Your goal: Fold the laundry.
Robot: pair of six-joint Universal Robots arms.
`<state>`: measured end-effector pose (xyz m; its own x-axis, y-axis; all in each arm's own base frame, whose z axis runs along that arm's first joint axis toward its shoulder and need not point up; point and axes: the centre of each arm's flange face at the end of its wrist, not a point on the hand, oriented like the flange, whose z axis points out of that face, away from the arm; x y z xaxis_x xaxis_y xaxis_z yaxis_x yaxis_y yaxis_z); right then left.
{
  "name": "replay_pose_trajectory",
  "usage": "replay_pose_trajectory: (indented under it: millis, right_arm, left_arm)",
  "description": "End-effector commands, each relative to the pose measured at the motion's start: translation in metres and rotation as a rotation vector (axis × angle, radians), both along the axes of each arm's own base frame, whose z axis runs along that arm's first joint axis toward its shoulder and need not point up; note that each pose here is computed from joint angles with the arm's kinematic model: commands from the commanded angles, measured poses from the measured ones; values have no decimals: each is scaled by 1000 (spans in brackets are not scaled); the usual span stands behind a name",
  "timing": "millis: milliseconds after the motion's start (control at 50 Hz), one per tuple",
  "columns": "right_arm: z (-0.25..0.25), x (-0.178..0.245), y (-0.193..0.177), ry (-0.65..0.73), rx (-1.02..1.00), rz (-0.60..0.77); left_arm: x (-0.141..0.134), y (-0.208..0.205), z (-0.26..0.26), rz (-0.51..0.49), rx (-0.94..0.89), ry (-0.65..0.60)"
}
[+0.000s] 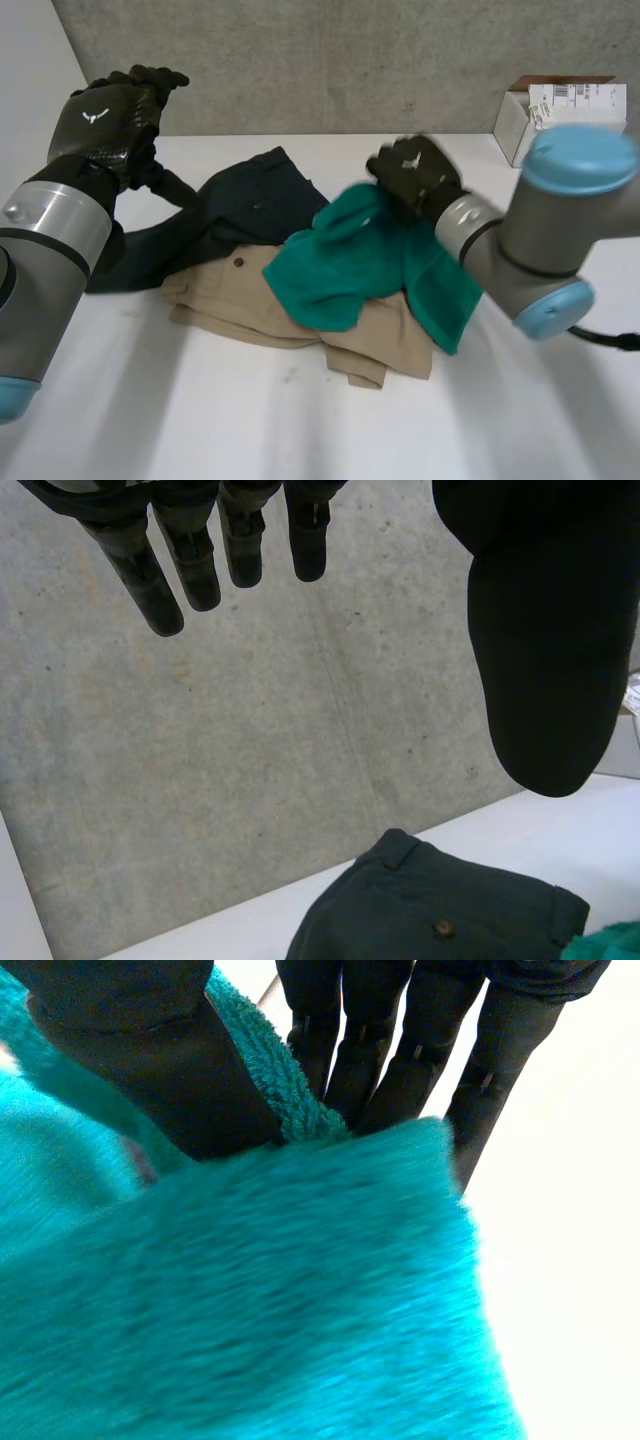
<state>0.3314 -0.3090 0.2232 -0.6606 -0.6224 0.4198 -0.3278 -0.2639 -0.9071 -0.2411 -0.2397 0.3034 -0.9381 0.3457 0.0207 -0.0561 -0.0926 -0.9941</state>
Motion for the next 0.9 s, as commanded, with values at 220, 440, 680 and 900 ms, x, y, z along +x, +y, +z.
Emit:
replay_pose_trajectory:
  millis: [220,440,680,900]
  right_arm:
    - [68,-139,-18,270,-242,-487]
    - [79,-190,-26,272,-349,-676]
    - [47,-187,-17,295,-258,-641]
    - [32,-181,-15,306,-222,-595]
  left_arm:
    - [-38,10,-51,-281,125,-108]
    - [-89,42,-107,-541,125,-364]
    - [-126,33,-175,-571,122,-568]
    - [-135,19,-198,-543,89,-658]
